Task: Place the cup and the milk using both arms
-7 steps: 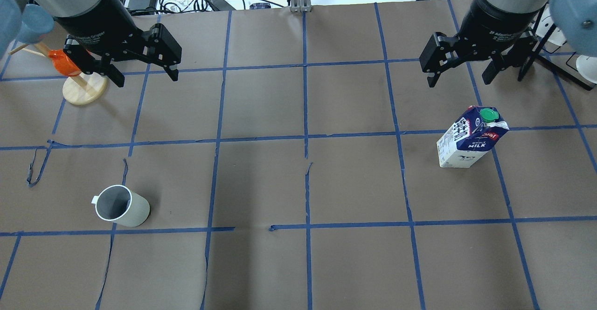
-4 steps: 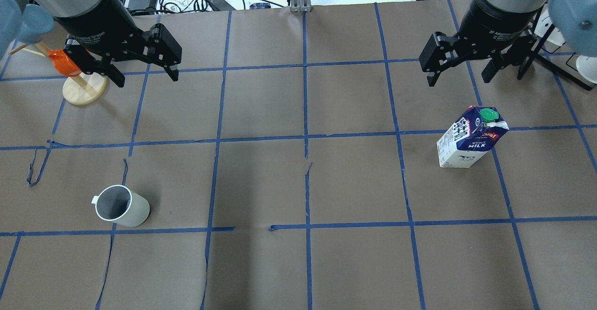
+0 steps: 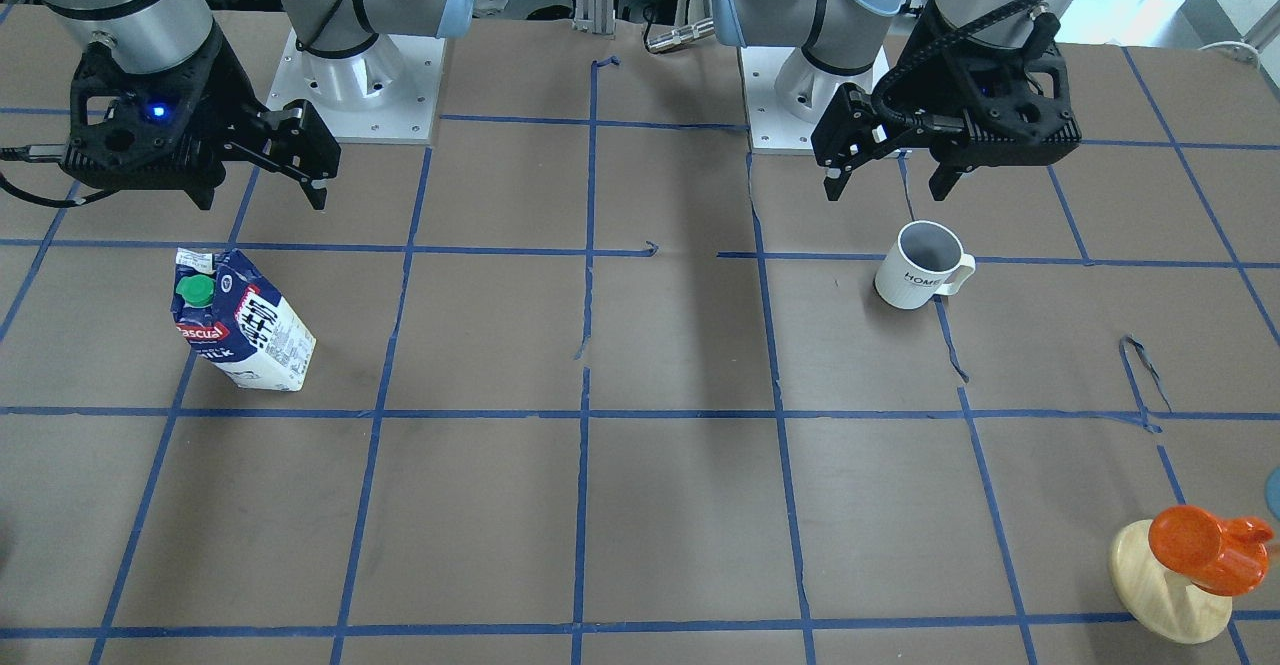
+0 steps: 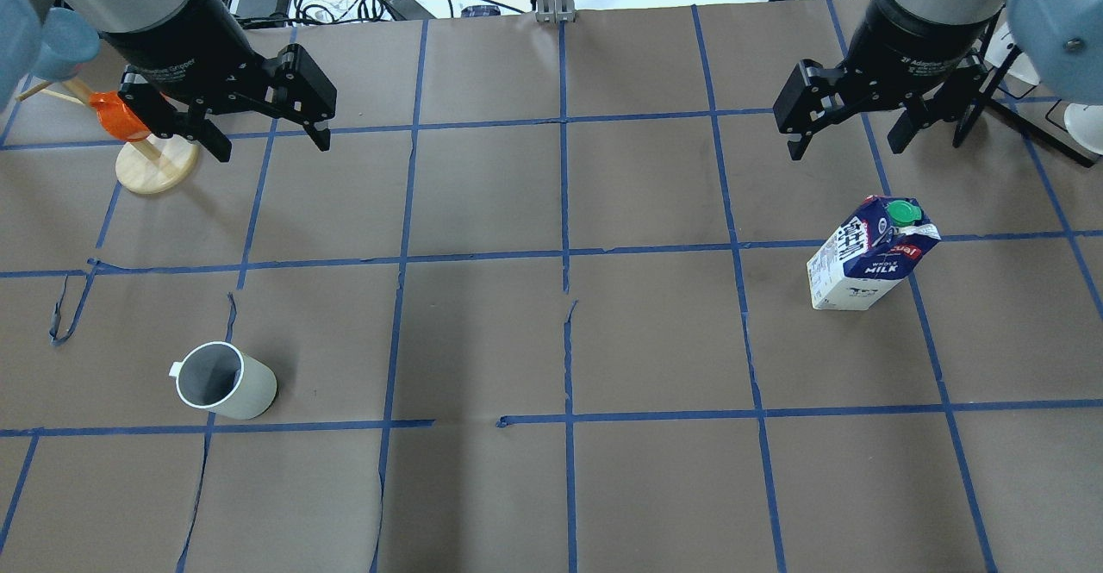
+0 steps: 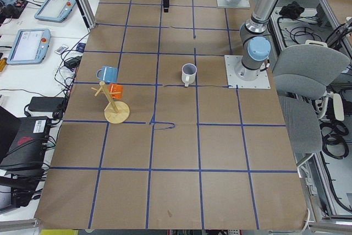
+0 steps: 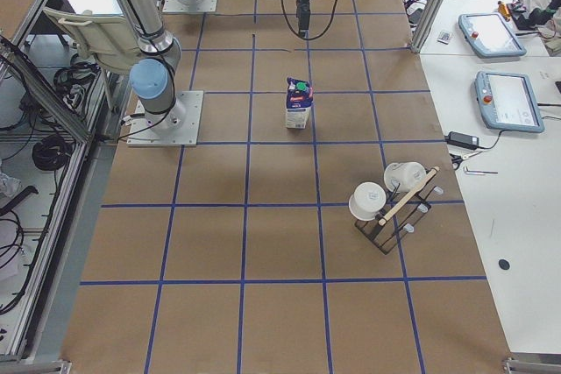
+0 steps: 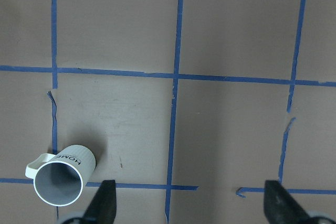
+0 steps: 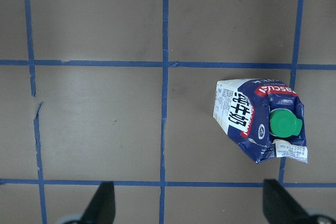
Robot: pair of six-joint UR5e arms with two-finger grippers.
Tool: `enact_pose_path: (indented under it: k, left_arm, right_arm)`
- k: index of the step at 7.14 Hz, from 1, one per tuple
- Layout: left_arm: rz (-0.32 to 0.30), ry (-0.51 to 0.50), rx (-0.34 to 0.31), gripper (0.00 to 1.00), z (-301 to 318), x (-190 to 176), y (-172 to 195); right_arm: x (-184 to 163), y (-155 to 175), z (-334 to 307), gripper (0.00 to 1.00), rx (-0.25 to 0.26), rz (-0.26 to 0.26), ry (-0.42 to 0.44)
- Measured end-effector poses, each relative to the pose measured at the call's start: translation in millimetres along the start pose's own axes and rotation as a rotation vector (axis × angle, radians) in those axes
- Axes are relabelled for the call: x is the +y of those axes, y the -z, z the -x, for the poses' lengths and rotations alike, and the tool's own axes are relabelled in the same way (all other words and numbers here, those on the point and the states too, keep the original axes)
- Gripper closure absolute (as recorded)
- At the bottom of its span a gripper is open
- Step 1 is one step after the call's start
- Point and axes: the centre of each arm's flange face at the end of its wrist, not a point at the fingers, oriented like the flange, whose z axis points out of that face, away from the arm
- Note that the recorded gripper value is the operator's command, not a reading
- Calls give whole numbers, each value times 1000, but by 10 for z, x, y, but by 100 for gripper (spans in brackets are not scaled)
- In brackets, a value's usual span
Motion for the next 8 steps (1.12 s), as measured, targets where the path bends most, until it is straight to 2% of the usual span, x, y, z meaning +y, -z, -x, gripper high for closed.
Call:
enact_pose_path:
  k: [5,8]
  left_arm:
    - [2,-1,-5,0,5,8,-3]
    - [27,-1,-8,0,20,60,-35]
  right_arm:
    - [-5,-5,-16,0,2,1,-13]
    - [-10,-92,-50,0,29,27,-12]
